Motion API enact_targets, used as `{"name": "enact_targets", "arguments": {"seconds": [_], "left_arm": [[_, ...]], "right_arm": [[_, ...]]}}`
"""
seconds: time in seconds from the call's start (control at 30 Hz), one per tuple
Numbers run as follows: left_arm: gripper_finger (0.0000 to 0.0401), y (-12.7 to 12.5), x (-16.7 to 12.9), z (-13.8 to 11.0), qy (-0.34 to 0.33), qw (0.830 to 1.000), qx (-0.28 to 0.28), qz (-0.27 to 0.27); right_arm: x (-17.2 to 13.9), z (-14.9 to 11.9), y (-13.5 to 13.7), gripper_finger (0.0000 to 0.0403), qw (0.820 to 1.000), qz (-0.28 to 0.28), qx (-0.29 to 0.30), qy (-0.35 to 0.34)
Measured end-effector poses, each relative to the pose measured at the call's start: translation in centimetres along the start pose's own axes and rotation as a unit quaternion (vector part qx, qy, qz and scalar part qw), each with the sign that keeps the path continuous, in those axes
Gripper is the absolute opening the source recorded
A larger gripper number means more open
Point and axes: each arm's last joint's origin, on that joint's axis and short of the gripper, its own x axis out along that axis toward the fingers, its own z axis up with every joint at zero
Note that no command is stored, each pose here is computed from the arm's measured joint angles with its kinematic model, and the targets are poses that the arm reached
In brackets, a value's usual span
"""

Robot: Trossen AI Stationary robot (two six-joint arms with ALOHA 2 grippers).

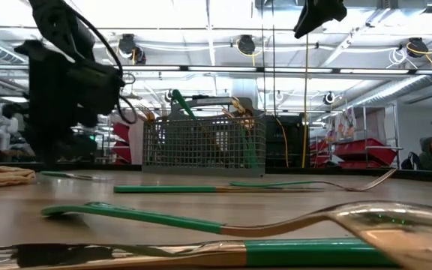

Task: Sort silverware
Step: Put the green table knife into the gray silverware basket

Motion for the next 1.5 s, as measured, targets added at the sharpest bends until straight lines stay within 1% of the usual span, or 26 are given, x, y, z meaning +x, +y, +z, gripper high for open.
{"name": "enact_targets", "arguments": {"seconds": [0.13,0.3,0.37,0.4,0.47,0.53,0.57,0.6,0.67,0.7,0.77,0.8,0.87,0.93,1.03,1.13,1.2,1.27,1.3,1.37,1.5], "left_arm": [[0.0000,-1.4,0.6,0.3,-0.030,0.999,0.011,-0.027],[0.0000,-3.4,0.4,1.0,-0.066,0.993,-0.009,-0.098],[0.0000,-4.6,-0.3,1.8,-0.088,0.983,-0.033,-0.156],[0.0000,-5.4,-0.8,2.3,-0.098,0.975,-0.035,-0.198],[0.0000,-6.8,-1.9,3.2,-0.124,0.956,-0.016,-0.267],[0.0000,-7.4,-2.6,3.7,-0.148,0.944,0.004,-0.294],[0.0000,-7.6,-3.1,4.2,-0.162,0.940,0.003,-0.300],[0.0000,-7.7,-3.5,4.5,-0.172,0.938,-0.001,-0.300],[0.0000,-7.7,-3.9,4.8,-0.182,0.941,0.005,-0.284],[0.0000,-7.7,-4.1,4.8,-0.182,0.942,0.014,-0.281],[0.0000,-8.0,-4.9,5.0,-0.194,0.937,0.029,-0.287],[0.0000,-8.0,-5.4,5.1,-0.201,0.935,0.040,-0.289],[0.0000,-7.9,-6.2,5.1,-0.203,0.937,0.070,-0.276],[0.0000,-7.2,-6.5,4.9,-0.185,0.949,0.098,-0.236],[0.0000,-5.9,-6.8,4.6,-0.157,0.968,0.122,-0.154],[0.0000,-4.0,-6.4,4.0,-0.110,0.981,0.146,-0.068],[0.0000,-2.5,-6.1,3.6,-0.073,0.985,0.154,-0.002],[0.0000,-1.2,-5.9,3.2,-0.049,0.985,0.158,0.052],[0.0000,-0.9,-5.7,3.0,-0.043,0.984,0.162,0.066],[0.0000,-0.5,-5.5,2.6,-0.039,0.982,0.169,0.075],[0.0000,0.3,-4.5,1.8,-0.054,0.982,0.167,0.063]], "right_arm": [[0.0,-0.1,0.0,0.0136,1.000,0.001,0.006,0.004],[0.0,-0.2,0.1,0.0136,1.000,0.002,0.004,0.006],[0.0,-0.2,0.1,0.0136,1.000,0.002,0.004,0.006],[0.0,-0.1,0.1,0.0136,1.000,0.002,0.004,0.006],[0.0,-0.2,0.1,0.0136,1.000,0.002,0.004,0.006],[0.0,-0.2,0.1,0.0136,1.000,0.003,0.010,0.006],[0.0,-0.1,0.1,0.0136,1.000,0.013,0.019,0.003],[0.0,-0.1,0.3,0.0136,0.999,0.039,0.030,-0.005],[0.2,0.0,0.5,0.0139,0.991,0.112,0.065,-0.023],[0.4,0.3,0.8,0.0140,0.983,0.156,0.086,-0.032],[1.2,1.1,1.6,0.0143,0.965,0.227,0.122,-0.043],[1.7,1.6,2.2,0.0144,0.959,0.247,0.133,-0.044],[3.3,2.8,3.5,0.0145,0.954,0.259,0.145,-0.039],[5.2,4.1,5.2,0.0145,0.952,0.265,0.151,-0.035],[8.9,6.0,8.6,0.0145,0.941,0.302,0.150,-0.041],[12.2,7.2,11.9,0.0146,0.925,0.347,0.147,-0.041],[14.0,7.9,13.5,0.0146,0.917,0.369,0.147,-0.035],[15.8,8.5,14.7,0.0146,0.915,0.373,0.151,-0.019],[16.7,8.8,15.1,0.0146,0.915,0.373,0.152,-0.012],[18.2,9.4,16.0,0.0146,0.912,0.382,0.153,-0.006],[19.7,11.0,16.9,0.0146,0.905,0.397,0.155,-0.009]]}}
